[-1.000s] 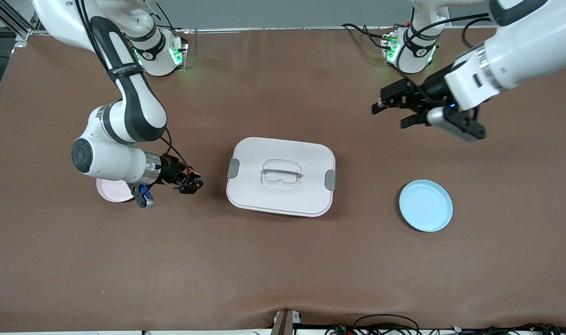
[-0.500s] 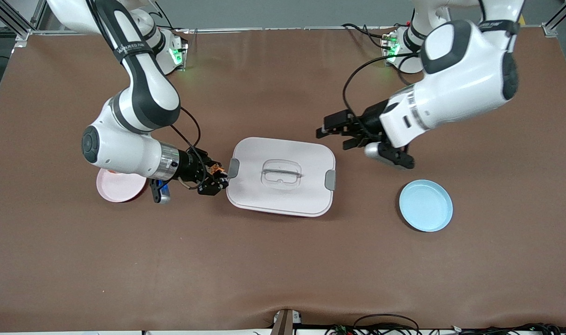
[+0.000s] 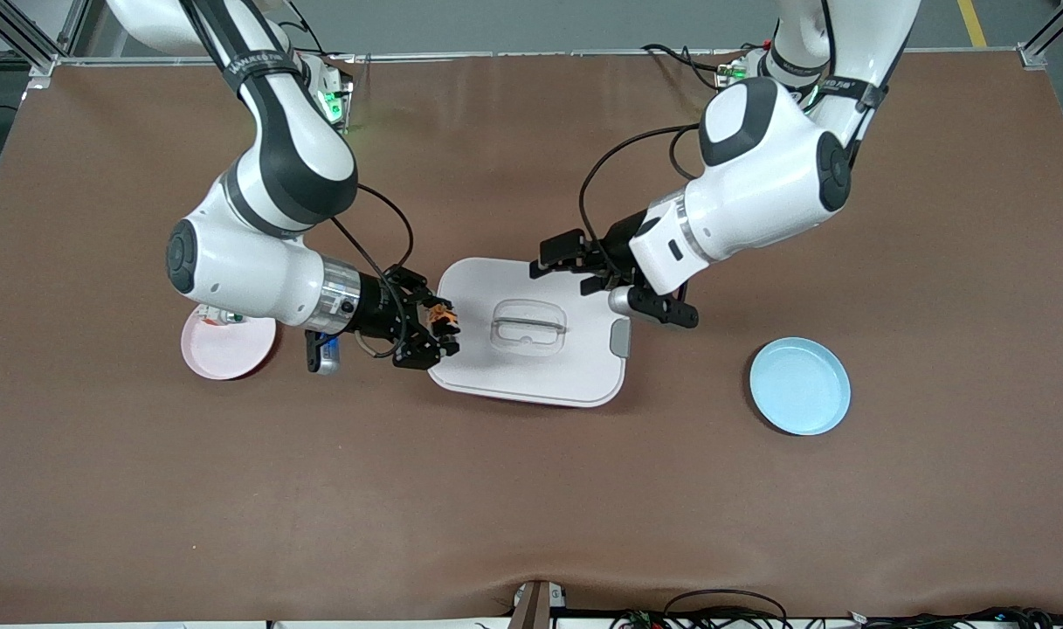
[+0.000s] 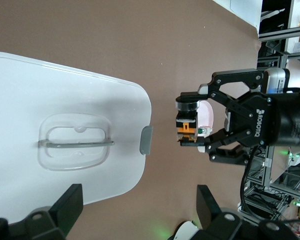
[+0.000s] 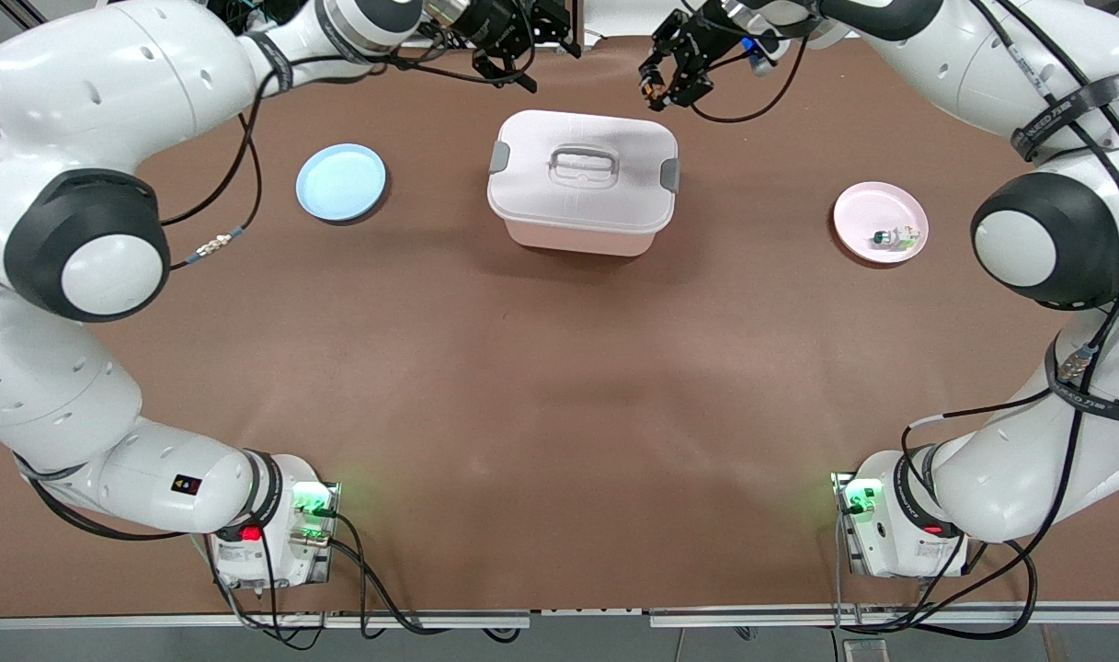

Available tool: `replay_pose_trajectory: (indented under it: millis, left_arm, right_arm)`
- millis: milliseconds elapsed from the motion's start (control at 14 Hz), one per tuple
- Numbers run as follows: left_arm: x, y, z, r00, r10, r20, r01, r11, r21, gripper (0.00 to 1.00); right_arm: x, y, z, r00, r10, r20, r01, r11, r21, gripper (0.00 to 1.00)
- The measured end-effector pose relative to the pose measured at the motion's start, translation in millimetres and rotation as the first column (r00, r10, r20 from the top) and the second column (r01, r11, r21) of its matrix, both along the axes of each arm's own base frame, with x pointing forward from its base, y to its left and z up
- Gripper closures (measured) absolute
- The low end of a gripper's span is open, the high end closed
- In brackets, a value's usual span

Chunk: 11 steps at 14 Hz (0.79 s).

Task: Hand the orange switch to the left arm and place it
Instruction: 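Carry the switch over the box while the left gripper grasps it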

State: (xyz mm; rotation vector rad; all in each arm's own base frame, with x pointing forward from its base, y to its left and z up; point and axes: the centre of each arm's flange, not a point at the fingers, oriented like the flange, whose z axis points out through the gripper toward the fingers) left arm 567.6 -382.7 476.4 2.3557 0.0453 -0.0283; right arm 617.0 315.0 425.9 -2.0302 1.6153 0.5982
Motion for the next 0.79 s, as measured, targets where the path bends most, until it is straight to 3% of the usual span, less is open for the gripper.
replay_pose_trajectory:
  millis: [429, 786]
  left_arm:
    - [6, -19, -27, 0.998, 0.056, 0.0, -0.056, 0.998, -0.035, 0.0]
    - [32, -26, -36, 0.996, 0.094, 0.004, -0.094, 0.992, -0.082, 0.0]
  right_arm:
    - [4, 30, 5, 0.996, -0.081, -0.045, 0.081, 0.997, 0.009, 0.28]
    - [8, 66, 15, 0.987, -0.15, -0.055, 0.152, 0.988, 0.033, 0.28]
